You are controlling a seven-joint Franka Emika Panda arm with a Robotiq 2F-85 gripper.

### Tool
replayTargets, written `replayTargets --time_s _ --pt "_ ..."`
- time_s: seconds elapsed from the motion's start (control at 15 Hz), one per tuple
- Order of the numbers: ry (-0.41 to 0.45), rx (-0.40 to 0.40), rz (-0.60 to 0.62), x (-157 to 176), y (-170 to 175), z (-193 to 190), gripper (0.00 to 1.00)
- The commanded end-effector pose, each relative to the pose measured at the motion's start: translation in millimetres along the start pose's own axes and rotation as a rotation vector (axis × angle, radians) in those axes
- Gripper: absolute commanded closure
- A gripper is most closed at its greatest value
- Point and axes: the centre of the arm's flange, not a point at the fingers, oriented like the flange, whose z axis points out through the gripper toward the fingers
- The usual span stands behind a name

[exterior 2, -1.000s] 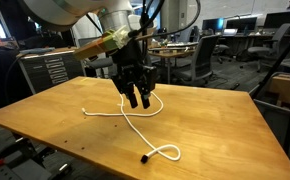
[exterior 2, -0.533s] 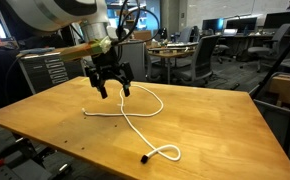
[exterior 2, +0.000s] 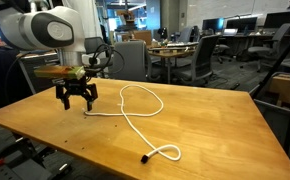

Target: Tie a knot using the white rope on the table

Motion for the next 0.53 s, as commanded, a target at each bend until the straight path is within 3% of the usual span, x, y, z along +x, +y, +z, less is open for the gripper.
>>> replayTargets --time_s 0.0,0.07,0.13,0.33,0.47 --pt "-0.001 0.001 -0.018 1.9 -4.4 0.6 0.0" --pt "0.044 -0.024 0.052 2.2 -4.2 -2.5 0.0" --pt "0.045 0.034 0.063 3.6 -4.3 0.4 0.0" --pt "0.141 -0.034 -0.094 5.0 -10.4 14.9 0.0" --pt "0.187 -0.123 -0.156 7.7 -15.9 22.9 0.0"
